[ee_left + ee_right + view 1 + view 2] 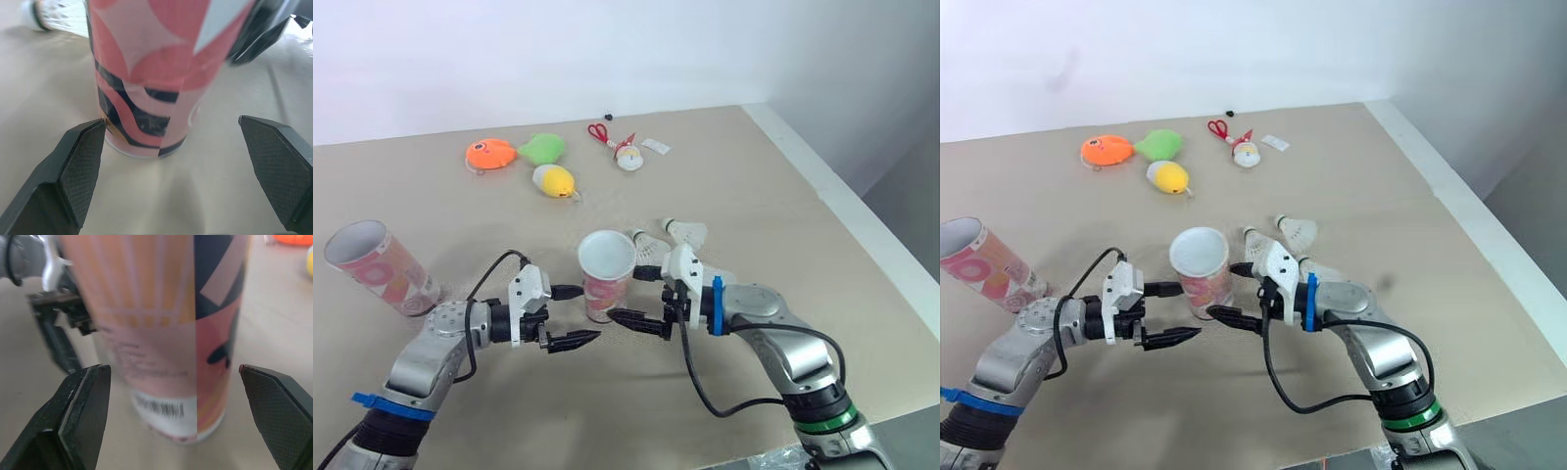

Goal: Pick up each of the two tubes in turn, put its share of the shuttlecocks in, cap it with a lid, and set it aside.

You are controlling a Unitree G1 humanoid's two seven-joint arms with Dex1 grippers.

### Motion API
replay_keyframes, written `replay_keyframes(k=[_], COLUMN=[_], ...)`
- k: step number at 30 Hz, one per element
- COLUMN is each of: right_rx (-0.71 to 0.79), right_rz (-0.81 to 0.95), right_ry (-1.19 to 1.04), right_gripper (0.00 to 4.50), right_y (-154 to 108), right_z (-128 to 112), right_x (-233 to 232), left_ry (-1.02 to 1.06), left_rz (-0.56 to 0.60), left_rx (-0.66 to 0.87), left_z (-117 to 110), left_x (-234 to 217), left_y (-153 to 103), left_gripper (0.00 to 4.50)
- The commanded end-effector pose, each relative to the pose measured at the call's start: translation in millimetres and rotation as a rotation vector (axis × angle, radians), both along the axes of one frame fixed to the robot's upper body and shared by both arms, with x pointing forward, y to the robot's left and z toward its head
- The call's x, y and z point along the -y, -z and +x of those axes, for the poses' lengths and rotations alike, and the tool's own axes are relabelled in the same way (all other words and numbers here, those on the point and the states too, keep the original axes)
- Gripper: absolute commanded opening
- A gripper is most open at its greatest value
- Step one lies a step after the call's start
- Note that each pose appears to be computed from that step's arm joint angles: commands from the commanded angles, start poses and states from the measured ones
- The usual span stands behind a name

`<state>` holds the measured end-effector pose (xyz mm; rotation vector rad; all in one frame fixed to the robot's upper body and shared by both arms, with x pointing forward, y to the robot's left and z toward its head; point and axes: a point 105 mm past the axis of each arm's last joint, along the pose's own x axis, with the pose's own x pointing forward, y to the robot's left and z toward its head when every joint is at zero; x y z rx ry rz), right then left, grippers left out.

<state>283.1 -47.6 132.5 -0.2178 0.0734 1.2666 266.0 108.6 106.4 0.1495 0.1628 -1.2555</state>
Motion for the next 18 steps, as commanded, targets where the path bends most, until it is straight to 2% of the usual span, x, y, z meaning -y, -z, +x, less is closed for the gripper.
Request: replay_keyframes(k=[1,13,14,15,18], right_rx=[0.047,0.001,0.0,0.0,0.003], right_rz=[0.016,-0.001,0.002,0.005,0.022], right_ry=[-0.028,-0.056,-0.054,-0.053,-0.043], right_gripper=[4.47,4.47,4.1,3.97,3.97], right_y=[-8,10,10,9,3], right_z=[0,-1,0,0,0], right_x=[-9,-19,-19,-18,-14], left_ry=[0.032,0.023,0.02,0.017,0.004], left_rz=[-0.013,-0.011,-0.01,-0.008,-0.012], left_rx=[0.031,0.035,0.038,0.042,0.07], left_z=[-3,-1,0,0,4], left_x=[7,6,5,3,-2], left_y=[-9,-10,-10,-12,-21], left_gripper=[4.5,4.5,4.5,4.5,4.5])
